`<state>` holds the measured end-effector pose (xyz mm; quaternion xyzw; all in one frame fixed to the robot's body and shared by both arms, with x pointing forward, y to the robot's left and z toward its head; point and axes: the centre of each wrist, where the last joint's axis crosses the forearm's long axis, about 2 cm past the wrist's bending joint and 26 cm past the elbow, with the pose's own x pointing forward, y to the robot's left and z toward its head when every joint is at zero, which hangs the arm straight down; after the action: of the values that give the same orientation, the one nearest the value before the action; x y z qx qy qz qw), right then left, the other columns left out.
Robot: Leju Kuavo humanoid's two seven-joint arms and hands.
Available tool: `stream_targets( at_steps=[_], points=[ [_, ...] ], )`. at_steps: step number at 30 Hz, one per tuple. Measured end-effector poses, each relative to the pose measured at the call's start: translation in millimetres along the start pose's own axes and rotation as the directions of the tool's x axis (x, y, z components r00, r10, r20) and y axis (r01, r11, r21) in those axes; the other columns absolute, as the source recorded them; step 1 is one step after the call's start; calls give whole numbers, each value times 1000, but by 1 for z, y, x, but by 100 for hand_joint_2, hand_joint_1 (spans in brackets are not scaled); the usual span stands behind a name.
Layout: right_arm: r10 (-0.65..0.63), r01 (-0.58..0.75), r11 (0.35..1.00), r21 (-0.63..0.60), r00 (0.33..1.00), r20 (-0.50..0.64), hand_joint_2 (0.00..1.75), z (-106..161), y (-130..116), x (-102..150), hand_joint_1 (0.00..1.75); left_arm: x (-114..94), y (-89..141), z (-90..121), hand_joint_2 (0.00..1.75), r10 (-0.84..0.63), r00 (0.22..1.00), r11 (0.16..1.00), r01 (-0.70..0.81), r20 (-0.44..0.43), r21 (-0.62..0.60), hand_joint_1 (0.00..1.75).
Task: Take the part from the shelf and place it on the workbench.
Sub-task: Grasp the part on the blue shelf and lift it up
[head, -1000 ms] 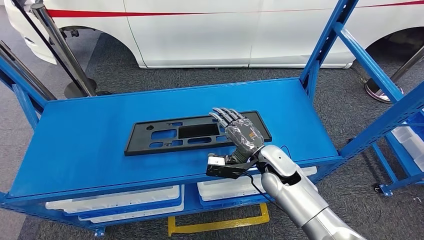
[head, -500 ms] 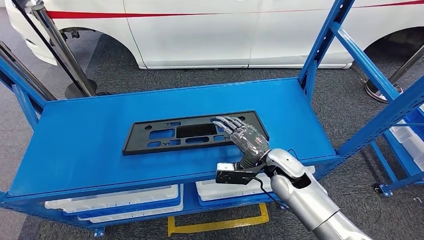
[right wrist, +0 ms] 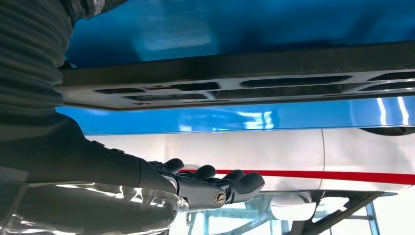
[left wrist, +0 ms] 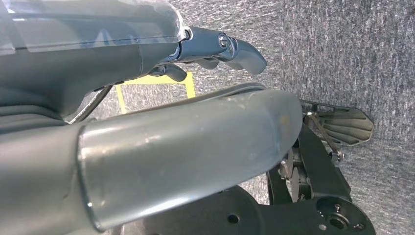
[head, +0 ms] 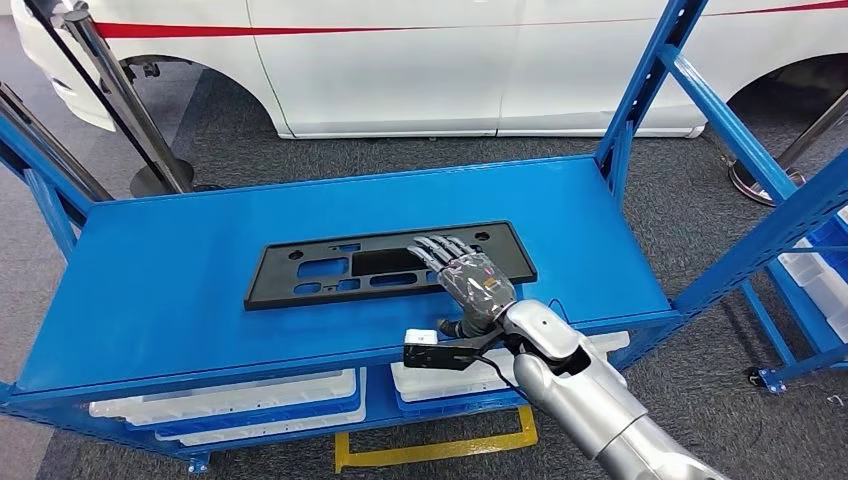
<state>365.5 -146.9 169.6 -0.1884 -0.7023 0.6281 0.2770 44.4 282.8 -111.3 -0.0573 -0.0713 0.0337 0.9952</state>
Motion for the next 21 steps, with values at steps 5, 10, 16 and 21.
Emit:
stream_targets(
  at_steps=[5,10,16,21],
  points=[
    [28,-29,1000,-12,999,-37,175,-20,8,9,0,1,-2,0,0,-12,1000,1000,12,1,-5,0],
    [75,-78,996,-31,992,-97,175,-36,17,16,0,3,-6,-1,0,-28,1000,1000,28,1,-13,0],
    [138,-141,990,-3,973,-186,175,-40,29,8,0,3,-9,-1,0,-45,999,999,44,-2,-23,0],
    [160,-160,987,17,964,-212,175,-40,31,3,0,3,-11,-1,0,-47,999,999,47,-2,-26,0]
  ],
)
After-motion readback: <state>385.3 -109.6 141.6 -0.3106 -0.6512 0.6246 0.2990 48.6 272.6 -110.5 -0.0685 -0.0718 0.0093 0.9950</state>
